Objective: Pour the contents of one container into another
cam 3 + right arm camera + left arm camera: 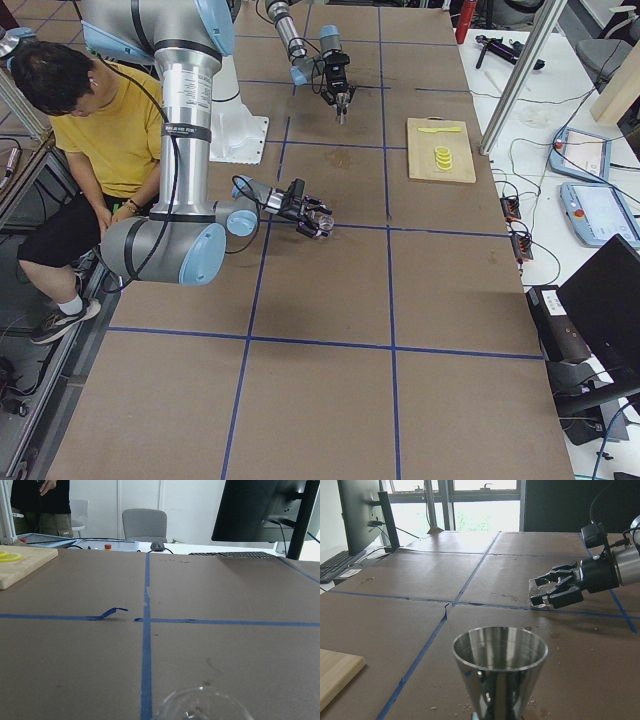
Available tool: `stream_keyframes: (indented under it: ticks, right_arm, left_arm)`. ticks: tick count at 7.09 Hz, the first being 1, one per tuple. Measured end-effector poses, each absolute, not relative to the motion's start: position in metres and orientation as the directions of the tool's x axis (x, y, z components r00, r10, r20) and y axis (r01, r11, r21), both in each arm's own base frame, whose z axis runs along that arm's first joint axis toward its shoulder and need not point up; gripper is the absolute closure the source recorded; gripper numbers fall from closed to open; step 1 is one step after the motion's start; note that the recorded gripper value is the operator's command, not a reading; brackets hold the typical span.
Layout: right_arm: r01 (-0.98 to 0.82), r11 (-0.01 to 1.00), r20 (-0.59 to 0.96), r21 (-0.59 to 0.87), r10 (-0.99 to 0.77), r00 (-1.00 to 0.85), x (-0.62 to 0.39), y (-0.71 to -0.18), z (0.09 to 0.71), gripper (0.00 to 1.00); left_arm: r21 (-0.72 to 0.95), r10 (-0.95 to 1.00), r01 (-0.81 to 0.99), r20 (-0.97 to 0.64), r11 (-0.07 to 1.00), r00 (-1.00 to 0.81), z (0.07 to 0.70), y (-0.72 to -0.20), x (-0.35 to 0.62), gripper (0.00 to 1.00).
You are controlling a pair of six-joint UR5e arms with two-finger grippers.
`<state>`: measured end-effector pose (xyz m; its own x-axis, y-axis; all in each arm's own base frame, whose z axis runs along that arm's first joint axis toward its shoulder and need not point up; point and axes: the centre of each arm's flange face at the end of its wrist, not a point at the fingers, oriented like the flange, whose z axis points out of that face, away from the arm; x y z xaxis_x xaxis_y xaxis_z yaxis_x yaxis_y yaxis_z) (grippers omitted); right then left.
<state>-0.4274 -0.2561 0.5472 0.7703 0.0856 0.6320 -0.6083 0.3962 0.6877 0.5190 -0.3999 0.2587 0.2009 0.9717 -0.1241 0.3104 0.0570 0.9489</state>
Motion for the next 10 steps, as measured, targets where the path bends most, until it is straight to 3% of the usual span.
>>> stream_keyframes:
  ticks: [1,4,5,6,7,10]
  right_arm:
    - [-0.603,0.396,0.626,0.692,0.087,0.775,-0.428,-0.256,0.552,0.21]
    - [-0.606,0.39,0.624,0.693,0.097,0.775,-0.427,-0.257,0.563,0.31]
    - [-0.611,0.385,0.627,0.692,0.099,0.773,-0.427,-0.257,0.563,0.46]
    - [-0.615,0.382,0.63,0.69,0.101,0.77,-0.427,-0.257,0.564,0.77]
    - [-0.621,0.38,0.635,0.686,0.104,0.765,-0.427,-0.257,0.564,1.0]
    - [-0.637,0.377,0.651,0.673,0.107,0.751,-0.426,-0.257,0.561,1.0]
  left_arm:
    - [0.949,0.972,0.31,-0.124,0.057,0.201,0.259,-0.4,0.519,1.0]
    - [0.949,0.972,0.31,-0.124,0.057,0.201,0.259,-0.4,0.519,1.0]
    - [0.949,0.972,0.31,-0.124,0.057,0.201,0.259,-0.4,0.519,1.0]
    - [0.949,0.972,0.31,-0.124,0.057,0.201,0.259,-0.4,0.519,1.0]
    - [0.949,0.972,0.311,-0.124,0.057,0.201,0.259,-0.4,0.519,1.0]
    - [0.949,0.972,0.311,-0.124,0.057,0.2,0.26,-0.399,0.519,1.0]
